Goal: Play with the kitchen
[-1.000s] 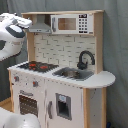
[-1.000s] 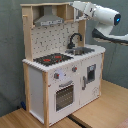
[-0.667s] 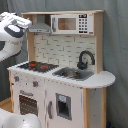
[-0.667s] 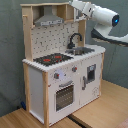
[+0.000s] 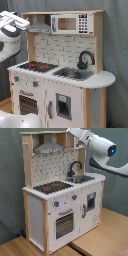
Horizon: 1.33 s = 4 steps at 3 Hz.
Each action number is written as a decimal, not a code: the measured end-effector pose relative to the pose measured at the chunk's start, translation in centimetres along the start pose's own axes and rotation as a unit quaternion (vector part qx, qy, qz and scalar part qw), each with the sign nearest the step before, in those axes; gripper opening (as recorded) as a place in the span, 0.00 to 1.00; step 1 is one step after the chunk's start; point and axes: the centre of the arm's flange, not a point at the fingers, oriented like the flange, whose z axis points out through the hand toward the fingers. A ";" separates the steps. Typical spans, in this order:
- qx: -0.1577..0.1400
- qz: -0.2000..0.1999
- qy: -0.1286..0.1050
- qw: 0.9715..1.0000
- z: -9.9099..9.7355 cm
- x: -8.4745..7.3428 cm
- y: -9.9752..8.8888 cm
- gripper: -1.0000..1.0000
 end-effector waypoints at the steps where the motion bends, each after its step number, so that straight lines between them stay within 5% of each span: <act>1: -0.004 0.017 -0.023 1.000 0.1 0.8 0.1 1.00; 3: -0.014 0.056 -0.071 0.996 0.0 2.2 0.2 1.00; 4: -0.018 0.087 -0.104 0.991 -0.1 3.1 -0.2 1.00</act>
